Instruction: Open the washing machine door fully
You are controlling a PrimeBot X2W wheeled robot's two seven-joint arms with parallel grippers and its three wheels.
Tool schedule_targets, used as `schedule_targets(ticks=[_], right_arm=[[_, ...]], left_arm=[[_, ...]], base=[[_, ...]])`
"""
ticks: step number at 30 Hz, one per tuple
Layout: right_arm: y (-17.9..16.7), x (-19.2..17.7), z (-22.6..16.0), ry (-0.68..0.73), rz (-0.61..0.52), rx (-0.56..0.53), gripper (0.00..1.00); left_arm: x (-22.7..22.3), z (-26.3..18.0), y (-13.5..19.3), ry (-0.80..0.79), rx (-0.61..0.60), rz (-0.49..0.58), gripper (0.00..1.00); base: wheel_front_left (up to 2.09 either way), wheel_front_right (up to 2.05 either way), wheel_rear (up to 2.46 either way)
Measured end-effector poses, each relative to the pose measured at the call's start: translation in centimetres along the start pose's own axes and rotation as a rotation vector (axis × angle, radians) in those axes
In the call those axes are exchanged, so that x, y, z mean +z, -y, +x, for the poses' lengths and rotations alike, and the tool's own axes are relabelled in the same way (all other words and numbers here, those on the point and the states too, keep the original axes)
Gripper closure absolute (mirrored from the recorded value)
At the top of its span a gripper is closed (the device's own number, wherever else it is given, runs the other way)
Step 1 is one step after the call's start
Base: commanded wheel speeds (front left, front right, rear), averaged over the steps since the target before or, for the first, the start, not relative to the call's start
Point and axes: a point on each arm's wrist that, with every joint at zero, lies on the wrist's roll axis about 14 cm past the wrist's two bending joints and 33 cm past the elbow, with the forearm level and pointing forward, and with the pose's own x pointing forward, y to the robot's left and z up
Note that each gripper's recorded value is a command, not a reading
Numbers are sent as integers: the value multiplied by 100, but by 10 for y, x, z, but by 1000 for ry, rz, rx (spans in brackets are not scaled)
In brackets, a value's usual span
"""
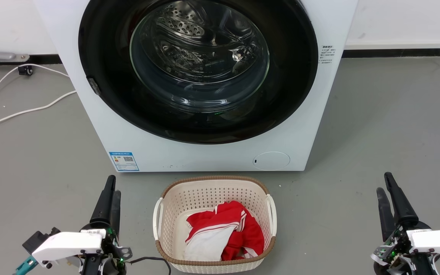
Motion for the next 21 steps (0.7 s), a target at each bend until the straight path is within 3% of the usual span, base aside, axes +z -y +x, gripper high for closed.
schedule_targets(ticks=[7, 21], right_arm=[[-9, -1, -2, 7, -131, 28, 0], [-35, -8, -5, 11, -555, 116, 0]], left_arm=[[2, 1, 16, 16, -48, 120, 0], [3, 0, 37, 47, -113, 448, 0]], base=[[0, 0, 0], [0, 0, 0]])
